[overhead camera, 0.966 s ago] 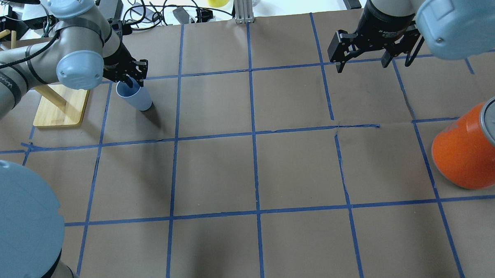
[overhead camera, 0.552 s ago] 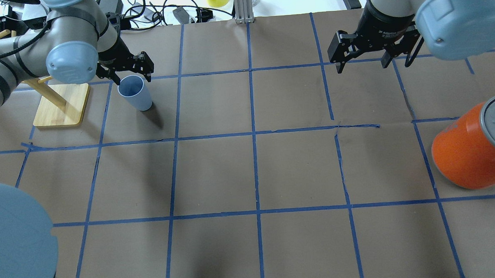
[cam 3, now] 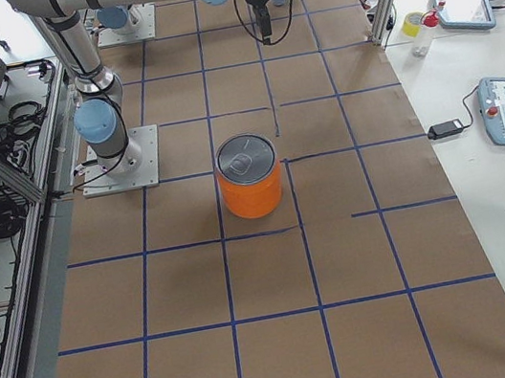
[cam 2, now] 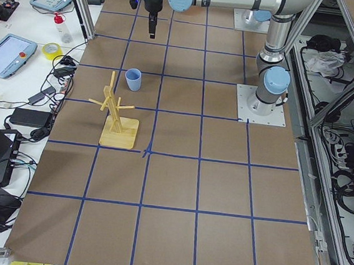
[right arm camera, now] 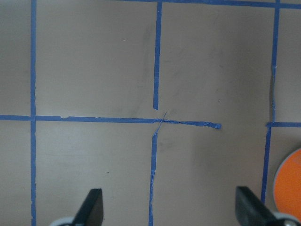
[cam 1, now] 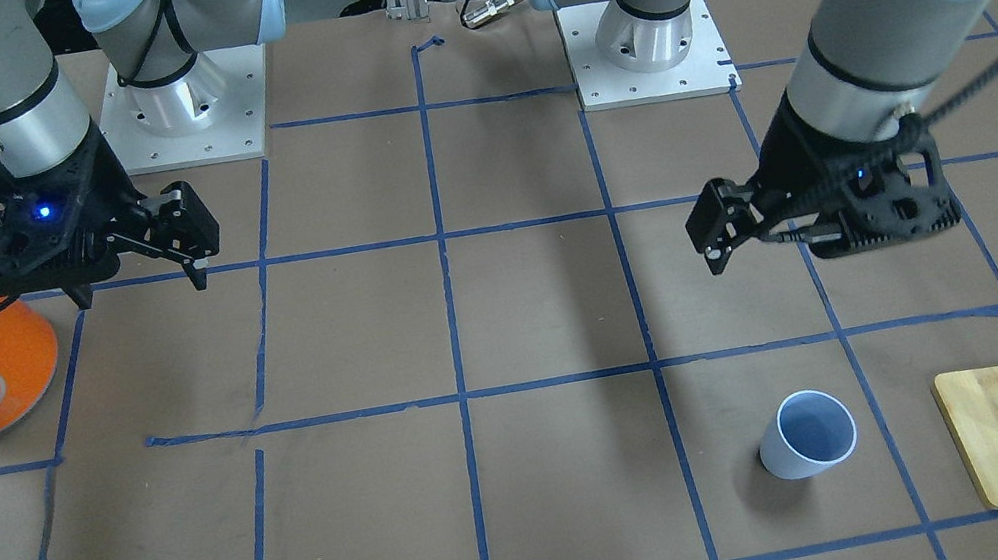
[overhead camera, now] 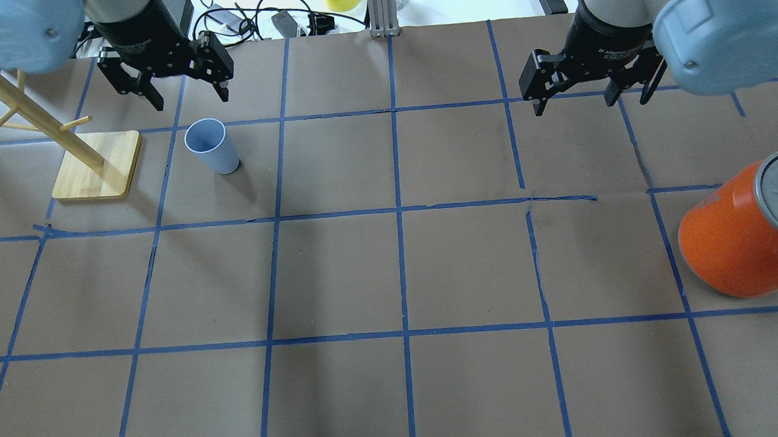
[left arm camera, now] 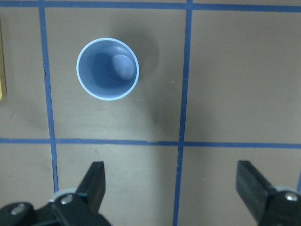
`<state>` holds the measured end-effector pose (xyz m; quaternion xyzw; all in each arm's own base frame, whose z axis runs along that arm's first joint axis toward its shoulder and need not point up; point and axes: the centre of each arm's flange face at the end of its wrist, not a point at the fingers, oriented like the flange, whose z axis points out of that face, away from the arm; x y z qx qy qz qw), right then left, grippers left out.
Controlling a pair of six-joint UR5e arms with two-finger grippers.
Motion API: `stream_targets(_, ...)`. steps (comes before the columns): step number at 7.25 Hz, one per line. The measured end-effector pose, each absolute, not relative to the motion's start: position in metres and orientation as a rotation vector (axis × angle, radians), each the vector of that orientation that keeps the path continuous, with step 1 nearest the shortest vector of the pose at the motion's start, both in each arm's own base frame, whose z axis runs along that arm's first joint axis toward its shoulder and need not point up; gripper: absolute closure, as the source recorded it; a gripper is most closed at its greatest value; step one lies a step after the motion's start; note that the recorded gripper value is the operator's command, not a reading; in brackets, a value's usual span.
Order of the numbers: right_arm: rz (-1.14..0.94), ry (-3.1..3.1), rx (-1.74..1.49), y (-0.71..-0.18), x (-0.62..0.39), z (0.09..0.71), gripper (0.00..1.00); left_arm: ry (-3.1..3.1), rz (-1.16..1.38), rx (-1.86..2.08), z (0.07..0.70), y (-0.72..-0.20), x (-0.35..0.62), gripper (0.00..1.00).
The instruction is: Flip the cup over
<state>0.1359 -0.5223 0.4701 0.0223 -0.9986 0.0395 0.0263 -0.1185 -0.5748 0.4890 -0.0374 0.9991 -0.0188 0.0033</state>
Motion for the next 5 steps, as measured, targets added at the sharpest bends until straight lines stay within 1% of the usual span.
stream_targets(1, 0.121, -3.076, 0.069, -0.522, 0.135, 0.470, 0.00, 3.127, -0.072, -0.087, 0.506, -0.552, -0.134, 0.09)
stream_targets(2, 0.112, -3.075, 0.069, -0.518, 0.135, 0.473, 0.00, 3.110, -0.078, -0.043, 0.509, -0.535, -0.149, 0.07)
stream_targets(3, 0.096, -3.081, 0.068, -0.510, 0.135, 0.480, 0.00, 3.084, -0.093, -0.009, 0.507, -0.525, -0.158, 0.09)
stream_targets(5, 0.080, -3.089, 0.066, -0.500, 0.136, 0.488, 0.00, 3.058, -0.090, 0.036, 0.498, -0.502, -0.163, 0.11)
